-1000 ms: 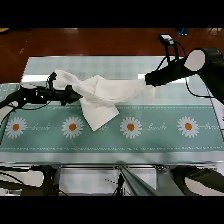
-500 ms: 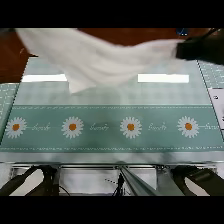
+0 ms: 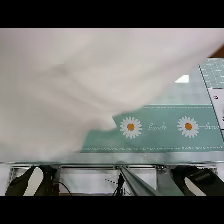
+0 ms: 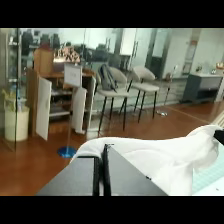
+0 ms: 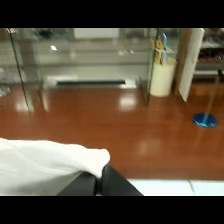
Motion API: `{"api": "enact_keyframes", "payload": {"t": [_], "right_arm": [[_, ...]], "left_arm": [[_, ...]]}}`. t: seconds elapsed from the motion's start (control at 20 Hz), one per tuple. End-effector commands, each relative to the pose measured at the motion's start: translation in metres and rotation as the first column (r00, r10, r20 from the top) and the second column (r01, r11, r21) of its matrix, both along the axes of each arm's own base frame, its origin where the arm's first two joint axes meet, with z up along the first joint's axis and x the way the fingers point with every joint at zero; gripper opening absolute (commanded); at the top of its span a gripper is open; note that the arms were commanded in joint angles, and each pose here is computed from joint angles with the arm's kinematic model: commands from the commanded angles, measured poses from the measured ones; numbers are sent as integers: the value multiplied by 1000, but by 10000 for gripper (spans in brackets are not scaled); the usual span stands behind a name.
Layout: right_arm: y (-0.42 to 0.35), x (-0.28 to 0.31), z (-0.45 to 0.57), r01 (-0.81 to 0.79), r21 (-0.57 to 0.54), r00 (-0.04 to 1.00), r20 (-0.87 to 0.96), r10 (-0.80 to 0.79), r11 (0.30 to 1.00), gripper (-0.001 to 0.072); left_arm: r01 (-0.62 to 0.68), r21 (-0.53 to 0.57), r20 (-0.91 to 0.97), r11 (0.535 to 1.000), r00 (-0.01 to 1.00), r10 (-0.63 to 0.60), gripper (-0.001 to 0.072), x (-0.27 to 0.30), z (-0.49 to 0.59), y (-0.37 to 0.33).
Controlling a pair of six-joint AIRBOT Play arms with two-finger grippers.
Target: Fold the shirts.
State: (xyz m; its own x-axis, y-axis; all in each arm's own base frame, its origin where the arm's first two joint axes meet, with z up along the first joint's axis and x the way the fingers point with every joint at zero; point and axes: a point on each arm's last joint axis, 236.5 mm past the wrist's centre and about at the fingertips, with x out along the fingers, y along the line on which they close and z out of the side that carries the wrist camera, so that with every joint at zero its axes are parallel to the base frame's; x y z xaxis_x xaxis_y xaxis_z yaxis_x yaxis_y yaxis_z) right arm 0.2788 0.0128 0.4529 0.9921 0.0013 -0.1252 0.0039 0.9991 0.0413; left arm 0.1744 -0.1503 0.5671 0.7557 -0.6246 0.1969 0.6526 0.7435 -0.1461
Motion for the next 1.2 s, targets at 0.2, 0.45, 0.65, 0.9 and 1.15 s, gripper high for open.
{"api": "enact_keyframes", "payload": {"t": [0.2,0.45,0.65,0.9,1.15], "right_arm": [[-17,-30,-73,8,-128,939,-341,-51,992,24],[11,-30,-146,-150,-146,770,-638,23,978,24],[49,22,-215,-266,-112,622,-778,82,957,24],[83,89,-297,-321,-61,487,-866,110,945,24],[103,161,-338,-322,-67,559,-819,132,945,24]], "left_arm": [[111,105,-379,988,923,-64,18,-11,-90,-15],[90,146,-578,985,816,11,18,0,-148,9],[69,53,-760,996,650,-5,18,29,-224,37],[-9,-175,-856,985,496,-147,18,85,-325,54],[-121,-133,-781,984,624,-29,19,163,-377,80]]}}
